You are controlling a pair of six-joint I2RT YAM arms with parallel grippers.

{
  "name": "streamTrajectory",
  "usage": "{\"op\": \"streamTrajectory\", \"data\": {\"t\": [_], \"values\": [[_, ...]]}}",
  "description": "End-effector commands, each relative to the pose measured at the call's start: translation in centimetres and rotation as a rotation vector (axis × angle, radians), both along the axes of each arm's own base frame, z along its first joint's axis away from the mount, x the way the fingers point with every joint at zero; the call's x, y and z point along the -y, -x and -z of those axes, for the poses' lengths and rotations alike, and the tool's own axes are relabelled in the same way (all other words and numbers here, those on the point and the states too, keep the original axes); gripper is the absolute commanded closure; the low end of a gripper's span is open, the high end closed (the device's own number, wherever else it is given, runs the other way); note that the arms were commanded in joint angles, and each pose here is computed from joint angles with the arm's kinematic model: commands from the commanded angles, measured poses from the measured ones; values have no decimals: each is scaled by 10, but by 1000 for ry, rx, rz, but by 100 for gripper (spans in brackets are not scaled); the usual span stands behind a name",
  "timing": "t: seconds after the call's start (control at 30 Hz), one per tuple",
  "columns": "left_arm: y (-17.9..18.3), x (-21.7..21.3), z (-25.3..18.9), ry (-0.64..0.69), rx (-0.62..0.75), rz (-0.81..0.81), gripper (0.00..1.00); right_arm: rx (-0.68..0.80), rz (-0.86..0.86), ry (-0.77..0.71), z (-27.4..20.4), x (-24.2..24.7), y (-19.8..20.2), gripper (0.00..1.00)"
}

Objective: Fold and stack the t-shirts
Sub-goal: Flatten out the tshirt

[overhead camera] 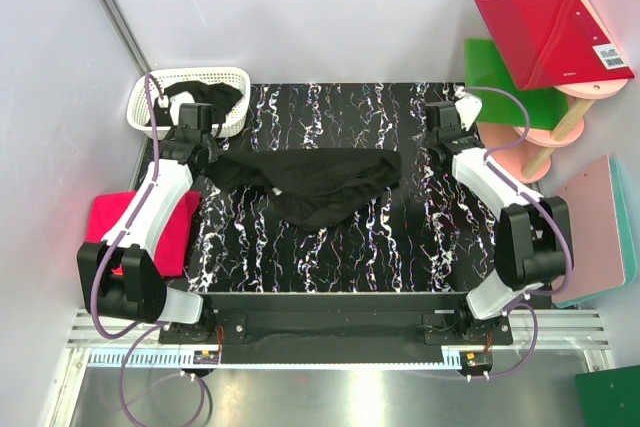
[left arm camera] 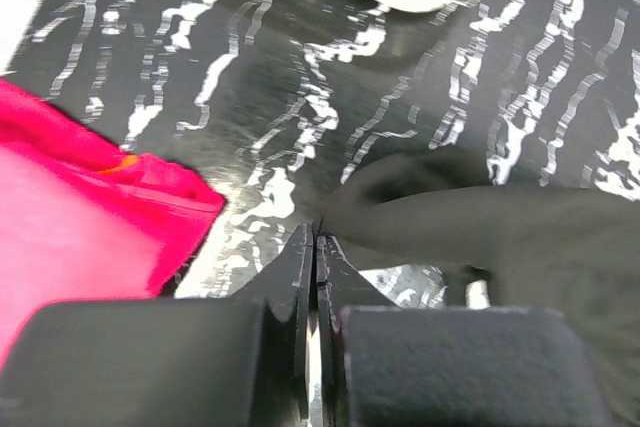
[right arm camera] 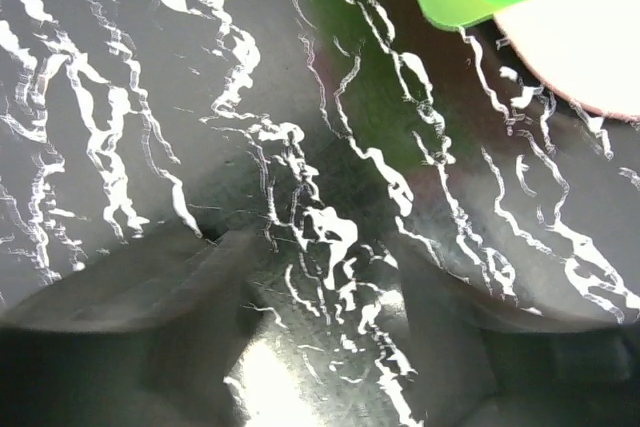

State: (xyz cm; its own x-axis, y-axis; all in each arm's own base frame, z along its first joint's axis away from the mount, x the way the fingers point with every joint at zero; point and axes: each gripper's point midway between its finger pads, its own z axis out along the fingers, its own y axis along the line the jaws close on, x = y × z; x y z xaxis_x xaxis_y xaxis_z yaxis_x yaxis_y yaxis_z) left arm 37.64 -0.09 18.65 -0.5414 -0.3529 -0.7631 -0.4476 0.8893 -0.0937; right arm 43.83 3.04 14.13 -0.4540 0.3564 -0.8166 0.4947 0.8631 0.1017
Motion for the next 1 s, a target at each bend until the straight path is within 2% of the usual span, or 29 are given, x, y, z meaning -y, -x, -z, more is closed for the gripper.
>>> {"op": "streamTrajectory", "data": {"t": [0.0,0.23,0.33,0.4,0.5,0.97], "values": [[-5,-13,-35,-35,96,-52,100,140,-91,-45,-41,-11,-3,25],[-9,-4,-26,-5,76,-12,100,158,-439,-277,-48,-86,-4,28],[-10,-1,-22,1,69,1,100,48,-636,-384,-32,-141,11,28],[-11,-1,-20,0,63,5,100,-18,-701,-339,-20,-162,27,26],[-12,1,-16,6,55,11,100,-44,-733,-263,-8,-184,49,24],[-17,10,-4,34,23,49,100,-243,-714,-241,67,-196,97,30]]}}
